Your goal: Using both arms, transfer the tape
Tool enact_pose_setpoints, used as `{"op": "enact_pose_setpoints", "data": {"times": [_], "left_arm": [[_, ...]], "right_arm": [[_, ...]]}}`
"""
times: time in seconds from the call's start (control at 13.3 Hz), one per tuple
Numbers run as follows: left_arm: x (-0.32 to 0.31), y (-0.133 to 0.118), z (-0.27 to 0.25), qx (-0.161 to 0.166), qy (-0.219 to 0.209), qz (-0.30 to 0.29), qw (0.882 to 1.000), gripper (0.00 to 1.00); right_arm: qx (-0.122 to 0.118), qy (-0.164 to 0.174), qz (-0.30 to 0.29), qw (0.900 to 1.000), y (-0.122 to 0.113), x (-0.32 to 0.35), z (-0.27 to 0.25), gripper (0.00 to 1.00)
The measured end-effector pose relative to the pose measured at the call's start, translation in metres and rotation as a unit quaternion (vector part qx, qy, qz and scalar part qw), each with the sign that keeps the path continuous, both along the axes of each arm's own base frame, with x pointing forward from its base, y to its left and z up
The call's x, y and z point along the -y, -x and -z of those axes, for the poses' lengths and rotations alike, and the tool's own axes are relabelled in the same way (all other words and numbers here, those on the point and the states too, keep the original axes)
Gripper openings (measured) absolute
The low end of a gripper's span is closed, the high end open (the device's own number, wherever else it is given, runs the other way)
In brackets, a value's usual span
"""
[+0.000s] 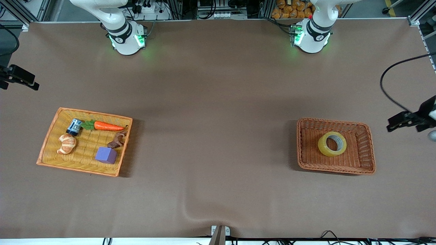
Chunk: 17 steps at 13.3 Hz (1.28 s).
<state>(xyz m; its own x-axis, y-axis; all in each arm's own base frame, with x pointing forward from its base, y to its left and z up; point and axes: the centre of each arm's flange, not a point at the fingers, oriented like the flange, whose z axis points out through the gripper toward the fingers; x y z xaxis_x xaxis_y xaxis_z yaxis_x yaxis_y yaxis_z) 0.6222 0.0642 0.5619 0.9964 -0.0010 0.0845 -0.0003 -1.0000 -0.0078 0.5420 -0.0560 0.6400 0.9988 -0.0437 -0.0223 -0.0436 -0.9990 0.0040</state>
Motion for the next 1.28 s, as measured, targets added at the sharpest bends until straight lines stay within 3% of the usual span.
{"op": "enact_pose_setpoints", "data": {"times": [0.53,0.83,1.28], "left_arm": [[0.054,0.058,-0.075,-0.046,0.021,-0.062,0.997,1.0],[0.058,0.062,-0.07,-0.057,0.02,-0.066,0.996,1.0],[0.057,0.056,-0.07,-0.033,0.022,-0.067,0.997,1.0]], "right_arm": [[0.004,0.0,0.004,1.0,0.0,0.004,-0.003,1.0],[0.005,0.001,0.014,1.0,0.002,0.016,-0.004,1.0],[0.005,0.001,0.014,1.0,0.002,0.017,-0.004,1.0]]}}
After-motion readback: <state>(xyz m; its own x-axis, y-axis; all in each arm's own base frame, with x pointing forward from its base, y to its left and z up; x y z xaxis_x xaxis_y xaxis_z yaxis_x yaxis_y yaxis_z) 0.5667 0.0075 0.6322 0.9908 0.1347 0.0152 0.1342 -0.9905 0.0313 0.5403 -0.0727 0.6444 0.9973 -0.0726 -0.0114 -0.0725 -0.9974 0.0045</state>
